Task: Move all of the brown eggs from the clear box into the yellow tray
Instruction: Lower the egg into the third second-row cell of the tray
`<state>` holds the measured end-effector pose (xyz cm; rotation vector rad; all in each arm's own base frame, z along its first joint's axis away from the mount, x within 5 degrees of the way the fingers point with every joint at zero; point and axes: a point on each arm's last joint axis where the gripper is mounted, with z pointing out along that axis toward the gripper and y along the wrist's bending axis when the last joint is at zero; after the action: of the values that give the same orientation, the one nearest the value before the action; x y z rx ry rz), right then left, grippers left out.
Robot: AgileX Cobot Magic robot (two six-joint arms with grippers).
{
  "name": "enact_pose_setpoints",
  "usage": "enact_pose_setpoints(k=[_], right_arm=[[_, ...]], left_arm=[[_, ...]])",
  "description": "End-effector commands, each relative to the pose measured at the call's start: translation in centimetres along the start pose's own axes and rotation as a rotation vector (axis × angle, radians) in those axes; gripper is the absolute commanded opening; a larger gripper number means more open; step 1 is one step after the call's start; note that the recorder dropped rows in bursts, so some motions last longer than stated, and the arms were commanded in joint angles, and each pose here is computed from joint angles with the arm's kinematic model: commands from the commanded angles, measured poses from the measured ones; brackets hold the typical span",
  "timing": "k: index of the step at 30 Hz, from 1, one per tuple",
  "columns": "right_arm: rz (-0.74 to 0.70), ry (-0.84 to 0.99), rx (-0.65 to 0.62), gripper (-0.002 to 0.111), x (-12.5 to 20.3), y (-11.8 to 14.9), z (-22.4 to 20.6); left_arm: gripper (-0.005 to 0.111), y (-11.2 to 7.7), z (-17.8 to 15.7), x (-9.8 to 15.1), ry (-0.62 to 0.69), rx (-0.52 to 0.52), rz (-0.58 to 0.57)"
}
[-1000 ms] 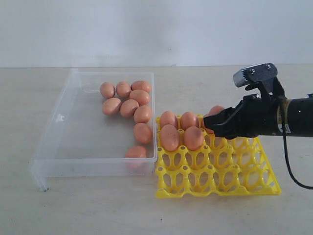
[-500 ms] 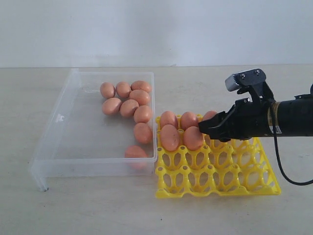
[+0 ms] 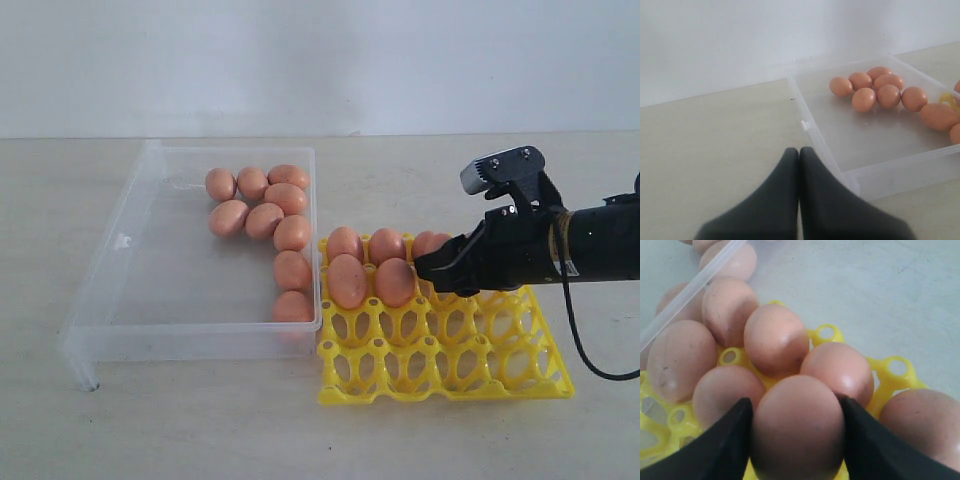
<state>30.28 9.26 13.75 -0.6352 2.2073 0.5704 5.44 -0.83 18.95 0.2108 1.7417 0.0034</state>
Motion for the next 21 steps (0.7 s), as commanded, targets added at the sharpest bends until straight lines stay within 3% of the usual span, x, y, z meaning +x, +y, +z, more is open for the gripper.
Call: enact_pose_setpoints(k=[1,21], right_arm=[[-0.007,-0.021,-0.017,0.051,-0.31,-0.08,-0.11],[-0.005,-0.023,-0.020,0.051,-0.32,-0.06,-0.11]], left_arm=[[-0.004,0.01,0.01,-0.06,-0.015,-0.001,-0.016],[-0.004,0.01,0.01,-0.06,-0.015,-0.001,-0.016]])
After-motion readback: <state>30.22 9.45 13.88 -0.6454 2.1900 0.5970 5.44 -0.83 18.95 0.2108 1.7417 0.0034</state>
